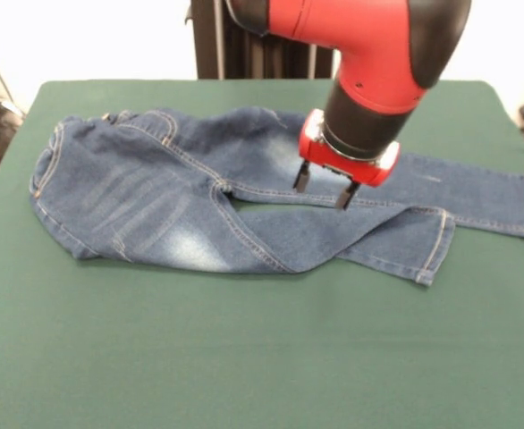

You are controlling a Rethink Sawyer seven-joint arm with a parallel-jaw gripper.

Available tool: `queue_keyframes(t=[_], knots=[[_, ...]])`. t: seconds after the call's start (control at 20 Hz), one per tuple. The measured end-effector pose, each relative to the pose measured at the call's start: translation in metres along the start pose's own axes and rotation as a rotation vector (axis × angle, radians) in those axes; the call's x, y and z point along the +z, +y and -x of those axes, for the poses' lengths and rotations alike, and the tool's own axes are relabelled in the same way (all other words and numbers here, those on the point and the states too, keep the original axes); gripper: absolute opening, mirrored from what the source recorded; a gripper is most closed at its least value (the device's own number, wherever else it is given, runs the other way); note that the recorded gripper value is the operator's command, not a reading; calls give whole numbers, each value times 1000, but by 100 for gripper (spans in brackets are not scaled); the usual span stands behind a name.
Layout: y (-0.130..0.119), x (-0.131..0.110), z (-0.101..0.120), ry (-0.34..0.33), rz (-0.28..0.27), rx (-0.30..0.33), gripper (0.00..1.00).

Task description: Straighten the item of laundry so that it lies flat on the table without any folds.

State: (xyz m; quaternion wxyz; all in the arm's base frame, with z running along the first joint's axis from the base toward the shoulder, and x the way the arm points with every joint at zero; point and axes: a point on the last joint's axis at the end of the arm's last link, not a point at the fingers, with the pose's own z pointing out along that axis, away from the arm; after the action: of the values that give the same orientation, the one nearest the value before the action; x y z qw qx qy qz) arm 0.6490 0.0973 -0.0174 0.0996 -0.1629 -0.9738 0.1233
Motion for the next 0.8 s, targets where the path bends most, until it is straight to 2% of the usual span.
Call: queue_keyframes(t=[0.5,0.8], knots=[[17,-1,-1,-11,-3,-13,100],[42,-14,-15,-27,-6,20,100]])
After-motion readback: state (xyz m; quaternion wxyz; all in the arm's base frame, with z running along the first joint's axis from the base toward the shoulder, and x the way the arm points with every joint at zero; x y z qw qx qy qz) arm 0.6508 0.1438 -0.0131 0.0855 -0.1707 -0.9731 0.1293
